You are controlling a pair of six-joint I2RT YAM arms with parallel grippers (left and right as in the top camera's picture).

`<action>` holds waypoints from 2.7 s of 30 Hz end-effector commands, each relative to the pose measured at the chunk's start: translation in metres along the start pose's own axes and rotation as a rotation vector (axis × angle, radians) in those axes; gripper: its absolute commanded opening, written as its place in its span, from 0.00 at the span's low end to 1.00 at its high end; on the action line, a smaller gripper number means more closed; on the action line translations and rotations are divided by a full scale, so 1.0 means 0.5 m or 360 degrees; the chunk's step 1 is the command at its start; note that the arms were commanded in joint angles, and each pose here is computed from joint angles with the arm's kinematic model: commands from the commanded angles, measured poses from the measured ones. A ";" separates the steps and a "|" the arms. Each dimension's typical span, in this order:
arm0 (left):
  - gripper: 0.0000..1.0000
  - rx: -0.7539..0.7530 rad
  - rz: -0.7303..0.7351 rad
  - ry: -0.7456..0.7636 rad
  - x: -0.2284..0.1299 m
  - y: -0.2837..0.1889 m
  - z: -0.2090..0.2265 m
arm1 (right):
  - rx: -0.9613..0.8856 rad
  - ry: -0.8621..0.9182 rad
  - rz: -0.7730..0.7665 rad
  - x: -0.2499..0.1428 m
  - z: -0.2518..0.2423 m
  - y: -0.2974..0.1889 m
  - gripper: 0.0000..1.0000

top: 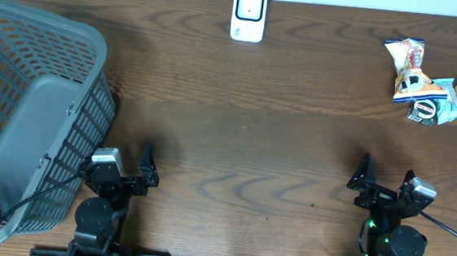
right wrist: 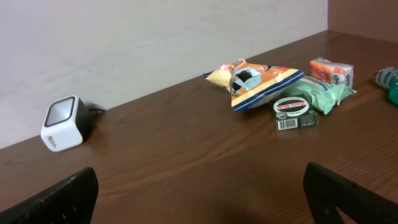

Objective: Scan the item barcode

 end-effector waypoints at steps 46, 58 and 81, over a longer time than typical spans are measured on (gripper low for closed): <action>0.98 0.0201 -0.0036 0.0156 -0.024 0.015 0.042 | 0.0003 0.0016 0.0001 -0.004 -0.001 0.001 0.99; 0.98 0.0201 -0.0036 0.0156 -0.024 0.015 0.042 | -0.0129 -0.0052 -0.0087 0.009 -0.017 0.000 0.99; 0.98 0.0201 -0.0036 0.0156 -0.024 0.015 0.042 | 0.0112 -0.0598 0.0045 -0.013 0.011 0.000 0.99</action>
Point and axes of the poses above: each gripper's point midway between its finger pads, its own y axis out along the fingers, its own z axis along the line the jaws close on, x = y × z, the point moved 7 cm from there along -y, back along the fingers, and after that the axes turned 11 degrees about y, right-handed, at the moved point
